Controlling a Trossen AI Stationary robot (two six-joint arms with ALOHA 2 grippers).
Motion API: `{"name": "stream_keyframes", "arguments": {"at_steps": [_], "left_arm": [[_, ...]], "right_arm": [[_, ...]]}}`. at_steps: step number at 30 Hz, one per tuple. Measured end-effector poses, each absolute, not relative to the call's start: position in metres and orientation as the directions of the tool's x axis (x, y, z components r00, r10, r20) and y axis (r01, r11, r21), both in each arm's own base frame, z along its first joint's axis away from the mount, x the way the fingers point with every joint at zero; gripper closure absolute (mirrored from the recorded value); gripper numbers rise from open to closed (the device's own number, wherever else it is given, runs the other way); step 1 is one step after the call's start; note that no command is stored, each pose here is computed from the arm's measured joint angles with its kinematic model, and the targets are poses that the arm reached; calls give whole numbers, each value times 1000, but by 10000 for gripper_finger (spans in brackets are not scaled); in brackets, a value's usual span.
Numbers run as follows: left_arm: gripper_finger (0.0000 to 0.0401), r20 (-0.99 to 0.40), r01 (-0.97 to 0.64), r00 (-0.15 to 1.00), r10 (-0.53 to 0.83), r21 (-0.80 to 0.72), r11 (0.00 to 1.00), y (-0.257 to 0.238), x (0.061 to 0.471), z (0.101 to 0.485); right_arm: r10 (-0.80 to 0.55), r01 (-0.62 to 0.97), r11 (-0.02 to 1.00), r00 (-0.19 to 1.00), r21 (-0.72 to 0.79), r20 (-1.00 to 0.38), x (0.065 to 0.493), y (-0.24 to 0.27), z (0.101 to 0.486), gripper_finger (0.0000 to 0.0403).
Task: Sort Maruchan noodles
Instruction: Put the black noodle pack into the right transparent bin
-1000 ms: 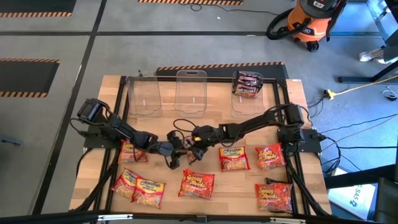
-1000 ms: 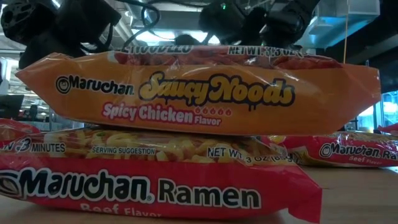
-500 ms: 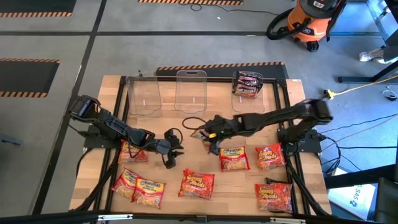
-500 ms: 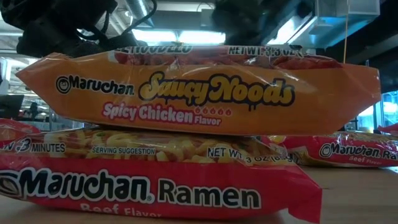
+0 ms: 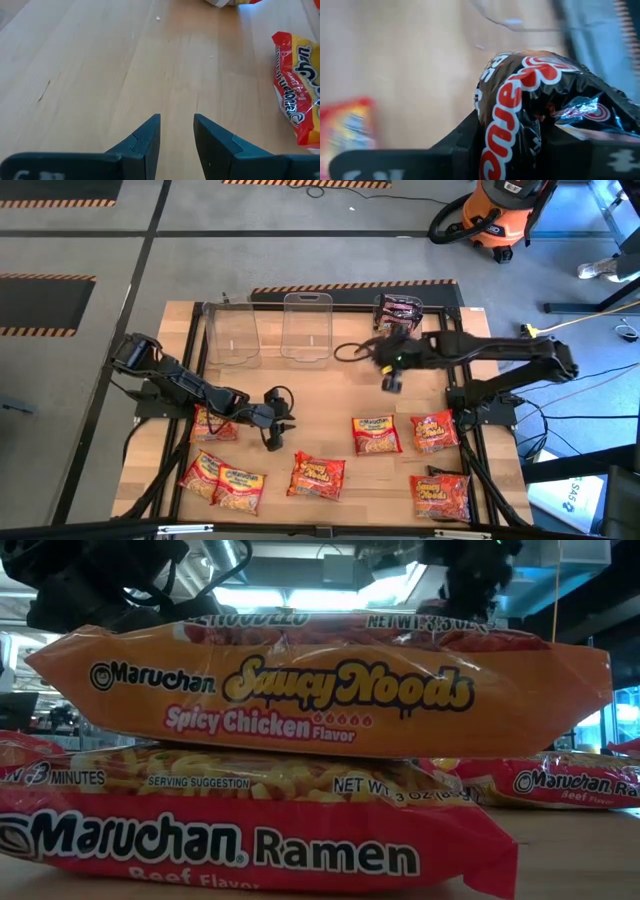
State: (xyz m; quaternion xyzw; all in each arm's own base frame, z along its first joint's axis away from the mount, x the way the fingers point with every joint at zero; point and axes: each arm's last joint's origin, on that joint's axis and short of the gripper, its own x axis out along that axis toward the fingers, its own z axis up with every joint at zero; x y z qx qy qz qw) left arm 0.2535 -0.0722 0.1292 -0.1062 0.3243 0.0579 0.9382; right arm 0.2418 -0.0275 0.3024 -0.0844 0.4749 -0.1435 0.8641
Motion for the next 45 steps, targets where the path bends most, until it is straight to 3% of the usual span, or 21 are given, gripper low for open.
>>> {"name": "stream_keyframes", "arguments": {"at_steps": [5,13,27,33,45], "left_arm": [[289,-616,-180,787,38,-170,969,-72,254,130],[289,-607,-188,794,33,-193,963,-73,255,131],[289,-608,-191,793,33,-197,962,-73,255,130],[289,-608,-191,793,33,-196,962,-73,255,130],[289,-609,-187,792,33,-191,964,-73,254,130]], "right_arm": [[-471,100,877,376,-471,-798,225,-48,303,311],[-470,-33,866,289,-499,-834,214,-86,292,311],[-392,-14,911,280,-413,-876,202,-157,238,311],[-344,-40,932,211,-360,-915,206,-169,209,310],[-320,-88,935,213,-345,-923,217,-176,188,310]]}}
